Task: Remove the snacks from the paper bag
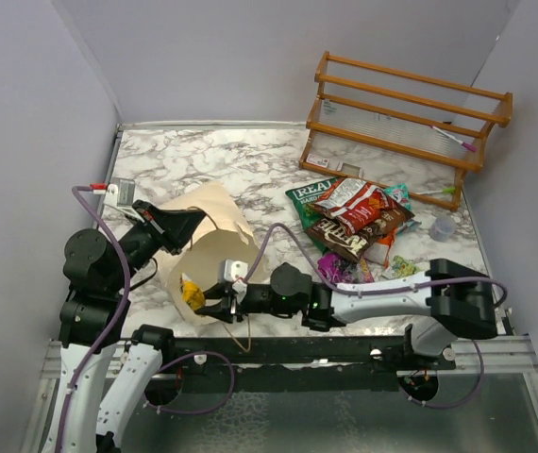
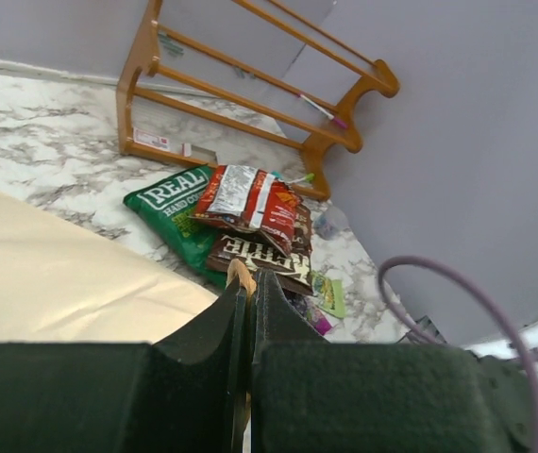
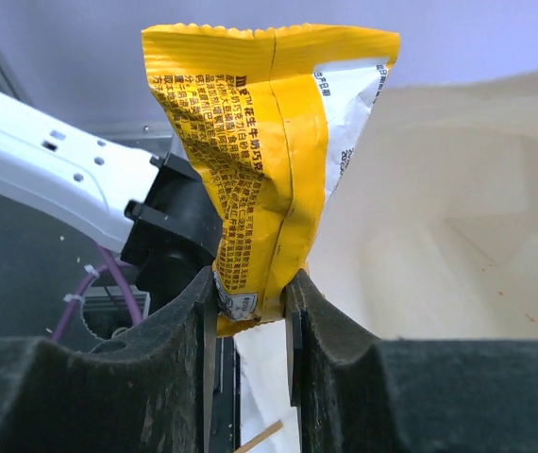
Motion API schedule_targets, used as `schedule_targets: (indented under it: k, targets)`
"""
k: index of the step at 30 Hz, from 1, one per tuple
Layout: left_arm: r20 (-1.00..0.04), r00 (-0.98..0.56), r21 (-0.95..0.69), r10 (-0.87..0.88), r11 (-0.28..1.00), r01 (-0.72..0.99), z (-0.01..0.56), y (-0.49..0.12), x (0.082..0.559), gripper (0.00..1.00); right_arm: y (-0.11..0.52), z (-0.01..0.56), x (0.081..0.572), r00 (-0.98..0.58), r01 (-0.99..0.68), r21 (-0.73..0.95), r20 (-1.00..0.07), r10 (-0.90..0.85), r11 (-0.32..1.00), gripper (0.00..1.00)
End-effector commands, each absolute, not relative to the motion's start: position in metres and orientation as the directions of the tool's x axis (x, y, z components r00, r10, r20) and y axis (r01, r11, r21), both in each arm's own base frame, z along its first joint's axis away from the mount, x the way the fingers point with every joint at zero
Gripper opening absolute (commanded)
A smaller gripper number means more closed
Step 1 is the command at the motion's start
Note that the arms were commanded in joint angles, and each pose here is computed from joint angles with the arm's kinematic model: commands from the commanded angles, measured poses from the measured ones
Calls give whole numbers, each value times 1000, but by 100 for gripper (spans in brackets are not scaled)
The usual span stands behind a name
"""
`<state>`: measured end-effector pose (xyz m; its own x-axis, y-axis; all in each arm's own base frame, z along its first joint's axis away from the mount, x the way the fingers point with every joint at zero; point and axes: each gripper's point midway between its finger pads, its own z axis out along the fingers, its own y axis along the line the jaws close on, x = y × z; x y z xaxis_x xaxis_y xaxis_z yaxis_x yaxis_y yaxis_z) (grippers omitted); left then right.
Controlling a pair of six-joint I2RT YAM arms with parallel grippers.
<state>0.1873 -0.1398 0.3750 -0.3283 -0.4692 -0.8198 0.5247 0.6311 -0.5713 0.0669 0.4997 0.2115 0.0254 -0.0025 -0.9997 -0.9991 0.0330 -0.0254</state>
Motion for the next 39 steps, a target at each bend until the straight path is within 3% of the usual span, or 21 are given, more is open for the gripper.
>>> schedule_targets:
  k: [1, 9, 13, 18, 24, 32, 39]
  targets:
    - [-840, -267, -542, -472, 726, 423, 370, -117, 194, 0, 474, 255, 73, 21, -996, -21, -1000, -5, 90, 18]
    - [-856, -238, -516, -459, 779, 355, 378, -105, 205, 0, 396, 338, 115, 45, -919, -47, -999, -14, 391, 19]
    - [-858, -240, -514, -455, 759, 399, 400, -112, 209, 0, 340, 349, 160, 62, -741, -91, -996, -68, 666, 21]
    - [-864, -185, -500, -468, 753, 429, 449, -113, 210, 0, 281, 336, 210, 6, -517, -109, -992, -123, 849, 22]
    - [-863, -101, -493, -496, 778, 390, 486, -101, 224, 0, 229, 274, 258, -223, -393, -1, -970, -96, 919, 22]
    - [-866, -198, -497, -460, 838, 225, 409, -87, 249, 0, 162, 197, 275, -438, -194, 112, -899, 16, 975, 22]
    - [-879, -218, -456, -425, 881, 122, 374, -68, 235, 0, 124, 159, 295, -537, -97, 231, -831, 144, 968, 21]
